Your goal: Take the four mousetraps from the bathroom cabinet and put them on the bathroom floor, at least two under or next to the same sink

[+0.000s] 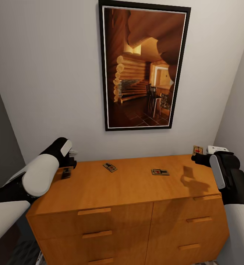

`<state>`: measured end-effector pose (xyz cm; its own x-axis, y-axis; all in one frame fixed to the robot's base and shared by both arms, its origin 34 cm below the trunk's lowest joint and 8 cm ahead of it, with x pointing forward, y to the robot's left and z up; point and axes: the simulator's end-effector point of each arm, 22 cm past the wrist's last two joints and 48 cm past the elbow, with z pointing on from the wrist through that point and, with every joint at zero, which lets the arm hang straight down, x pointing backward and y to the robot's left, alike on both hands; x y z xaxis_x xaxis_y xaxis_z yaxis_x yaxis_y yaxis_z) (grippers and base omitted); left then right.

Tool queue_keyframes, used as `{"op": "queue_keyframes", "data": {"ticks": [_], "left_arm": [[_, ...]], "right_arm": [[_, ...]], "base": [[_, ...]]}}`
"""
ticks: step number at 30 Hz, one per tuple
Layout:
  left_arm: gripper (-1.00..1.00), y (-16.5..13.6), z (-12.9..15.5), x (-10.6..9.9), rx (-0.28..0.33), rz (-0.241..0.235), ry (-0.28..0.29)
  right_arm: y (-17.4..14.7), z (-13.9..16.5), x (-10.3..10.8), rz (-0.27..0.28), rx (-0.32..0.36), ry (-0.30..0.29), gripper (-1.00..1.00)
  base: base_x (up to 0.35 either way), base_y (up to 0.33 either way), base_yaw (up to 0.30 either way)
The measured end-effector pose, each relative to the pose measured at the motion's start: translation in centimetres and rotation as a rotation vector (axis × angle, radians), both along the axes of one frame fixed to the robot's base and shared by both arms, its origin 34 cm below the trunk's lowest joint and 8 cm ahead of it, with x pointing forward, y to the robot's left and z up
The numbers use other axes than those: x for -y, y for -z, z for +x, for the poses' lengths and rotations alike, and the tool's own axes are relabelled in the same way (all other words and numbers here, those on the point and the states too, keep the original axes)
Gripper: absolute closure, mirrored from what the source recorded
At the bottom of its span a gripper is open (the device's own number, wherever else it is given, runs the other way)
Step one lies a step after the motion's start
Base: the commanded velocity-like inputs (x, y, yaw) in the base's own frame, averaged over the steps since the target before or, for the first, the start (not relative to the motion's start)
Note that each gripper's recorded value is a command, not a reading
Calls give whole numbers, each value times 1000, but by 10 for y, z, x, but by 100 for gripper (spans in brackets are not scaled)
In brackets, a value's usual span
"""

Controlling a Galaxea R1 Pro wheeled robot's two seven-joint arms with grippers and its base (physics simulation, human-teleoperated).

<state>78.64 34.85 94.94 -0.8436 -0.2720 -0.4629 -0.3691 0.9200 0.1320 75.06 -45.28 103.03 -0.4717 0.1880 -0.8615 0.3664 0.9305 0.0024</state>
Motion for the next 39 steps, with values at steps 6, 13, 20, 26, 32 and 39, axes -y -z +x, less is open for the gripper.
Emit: {"op": "queue_keyframes", "data": {"ticks": [6, 13, 20, 26, 32, 39], "left_arm": [[-100, 0, 0, 3, 0, -4, 2], [-100, 1, 0, 5, -1, -9, 5], [-100, 2, 1, 11, -4, -11, 15], [-100, 4, 1, 15, -5, -13, 21], [-100, 5, 2, 31, -6, -18, 43], [-100, 4, 3, 40, -5, -17, 57]], "right_arm": [[0, 0, 0, 0, 1, 0, 100], [0, 0, 1, -1, 1, 1, 100], [-1, -1, 2, -2, 1, 2, 100], [1, -1, 3, -3, 1, 3, 100], [0, -1, 4, -4, 2, 5, 100], [0, -1, 4, -5, 2, 5, 100]], "base": [[0, 0, 0], [0, 0, 0], [0, 0, 0], [0, 0, 0], [0, 0, 0], [0, 0, 0]]}}
